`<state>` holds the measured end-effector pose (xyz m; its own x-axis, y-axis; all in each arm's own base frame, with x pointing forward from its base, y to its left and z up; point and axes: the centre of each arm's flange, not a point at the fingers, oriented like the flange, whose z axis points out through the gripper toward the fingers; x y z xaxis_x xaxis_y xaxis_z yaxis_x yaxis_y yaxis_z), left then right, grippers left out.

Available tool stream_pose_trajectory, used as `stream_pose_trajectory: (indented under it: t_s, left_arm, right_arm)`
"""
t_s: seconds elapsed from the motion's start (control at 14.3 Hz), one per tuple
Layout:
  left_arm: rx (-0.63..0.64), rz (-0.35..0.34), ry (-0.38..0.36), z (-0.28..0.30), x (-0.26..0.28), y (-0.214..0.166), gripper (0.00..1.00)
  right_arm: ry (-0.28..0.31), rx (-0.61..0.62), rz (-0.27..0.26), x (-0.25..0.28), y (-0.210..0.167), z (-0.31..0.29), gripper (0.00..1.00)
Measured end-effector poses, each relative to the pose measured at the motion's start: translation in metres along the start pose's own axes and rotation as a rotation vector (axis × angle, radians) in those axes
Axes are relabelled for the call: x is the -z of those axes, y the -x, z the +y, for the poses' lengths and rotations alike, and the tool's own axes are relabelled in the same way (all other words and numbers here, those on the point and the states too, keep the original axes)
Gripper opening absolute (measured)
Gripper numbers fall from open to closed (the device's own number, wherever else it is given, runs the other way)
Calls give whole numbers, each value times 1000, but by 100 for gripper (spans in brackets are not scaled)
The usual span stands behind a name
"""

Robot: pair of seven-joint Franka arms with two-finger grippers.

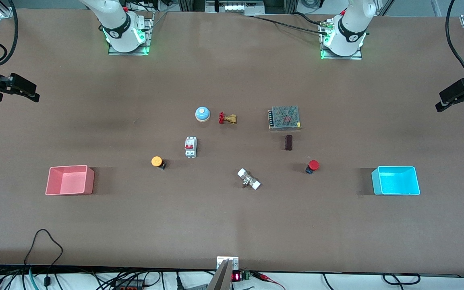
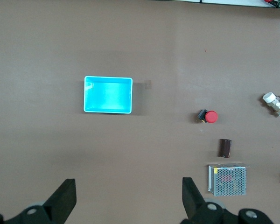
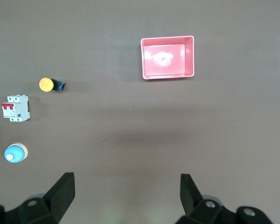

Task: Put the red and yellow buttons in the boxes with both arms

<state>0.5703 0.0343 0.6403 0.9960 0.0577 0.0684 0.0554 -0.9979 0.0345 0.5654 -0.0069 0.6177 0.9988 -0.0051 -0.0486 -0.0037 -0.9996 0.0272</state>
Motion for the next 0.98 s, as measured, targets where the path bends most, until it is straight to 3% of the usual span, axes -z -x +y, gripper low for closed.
stream_pose_trajectory:
  t_s: [0.77,0.98]
  left_arm:
    - [-4,2,0,2,1,0,100]
    - [-8,6,1,4,3,0,100]
  right_arm:
    - [-1,-21,-16,-5,3,1,100]
    - [5,-17,-55,-29,-8,-4,100]
